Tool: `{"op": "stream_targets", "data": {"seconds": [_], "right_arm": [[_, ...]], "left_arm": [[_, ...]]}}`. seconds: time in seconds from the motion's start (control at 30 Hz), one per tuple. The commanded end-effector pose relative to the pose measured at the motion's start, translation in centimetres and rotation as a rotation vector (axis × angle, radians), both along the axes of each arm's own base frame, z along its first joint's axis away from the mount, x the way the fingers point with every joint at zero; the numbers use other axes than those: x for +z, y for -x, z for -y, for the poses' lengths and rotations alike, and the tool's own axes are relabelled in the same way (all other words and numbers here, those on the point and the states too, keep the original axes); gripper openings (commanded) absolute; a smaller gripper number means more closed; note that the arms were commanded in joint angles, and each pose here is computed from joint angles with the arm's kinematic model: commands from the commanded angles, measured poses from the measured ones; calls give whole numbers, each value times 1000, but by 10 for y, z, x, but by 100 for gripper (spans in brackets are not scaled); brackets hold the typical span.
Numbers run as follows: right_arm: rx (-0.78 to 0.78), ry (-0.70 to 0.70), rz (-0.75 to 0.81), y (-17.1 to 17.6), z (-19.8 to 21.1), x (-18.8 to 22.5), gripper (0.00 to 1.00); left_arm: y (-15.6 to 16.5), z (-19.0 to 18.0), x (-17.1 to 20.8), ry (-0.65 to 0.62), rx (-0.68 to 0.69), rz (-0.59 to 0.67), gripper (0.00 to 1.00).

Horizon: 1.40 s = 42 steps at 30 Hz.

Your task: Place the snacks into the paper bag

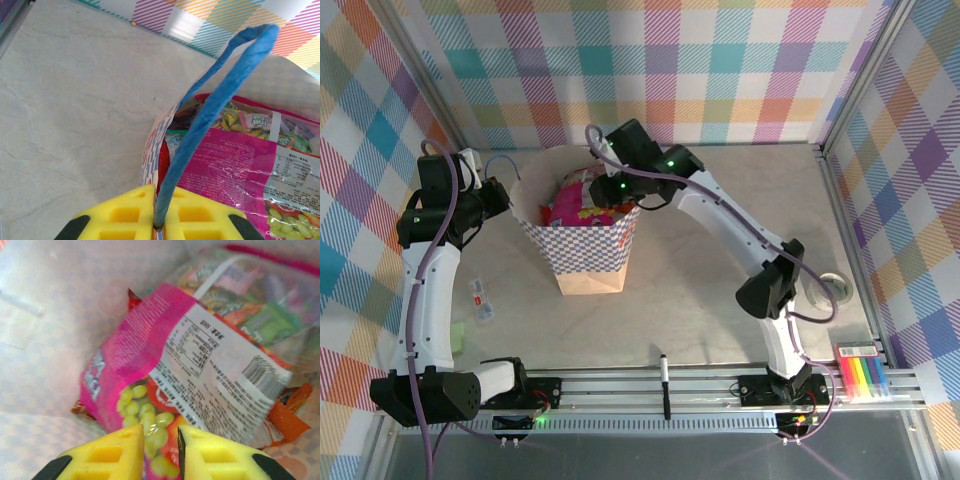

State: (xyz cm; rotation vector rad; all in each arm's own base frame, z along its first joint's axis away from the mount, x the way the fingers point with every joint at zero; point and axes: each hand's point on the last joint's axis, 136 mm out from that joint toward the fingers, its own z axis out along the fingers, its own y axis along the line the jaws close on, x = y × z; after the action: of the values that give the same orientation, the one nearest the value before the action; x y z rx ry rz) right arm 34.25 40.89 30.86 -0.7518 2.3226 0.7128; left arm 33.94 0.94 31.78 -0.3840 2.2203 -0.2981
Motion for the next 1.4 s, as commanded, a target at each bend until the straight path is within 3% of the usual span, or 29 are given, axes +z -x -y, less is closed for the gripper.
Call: {"op": "stream_targets", "data": {"seconds": [0.0, 0.07, 0.23, 0.47, 0.77, 1.13, 1.37], "right_arm": [[-7, -73, 93, 10, 10, 47, 31], [-48, -67, 124, 8, 20, 55, 43], [-177, -21, 201, 2, 53, 67, 56], [-345, 22, 220, 0, 97, 68, 65], [-404, -19, 195, -14, 113, 69, 66], [-442, -75, 218, 4, 137, 87, 65], [-481, -100, 179, -5, 152, 77, 68]], "left_arm": [[0, 0, 10, 11, -6, 21, 13], [0, 0, 10, 9, -6, 21, 14], [-3, 2, 11, 17, -18, 18, 15], [-9, 4, 15, 27, -35, 30, 18], [-18, 7, 21, 31, -51, 42, 19], [-20, 3, 22, 5, -42, 35, 19], [-25, 4, 24, 14, -47, 44, 19]]}}
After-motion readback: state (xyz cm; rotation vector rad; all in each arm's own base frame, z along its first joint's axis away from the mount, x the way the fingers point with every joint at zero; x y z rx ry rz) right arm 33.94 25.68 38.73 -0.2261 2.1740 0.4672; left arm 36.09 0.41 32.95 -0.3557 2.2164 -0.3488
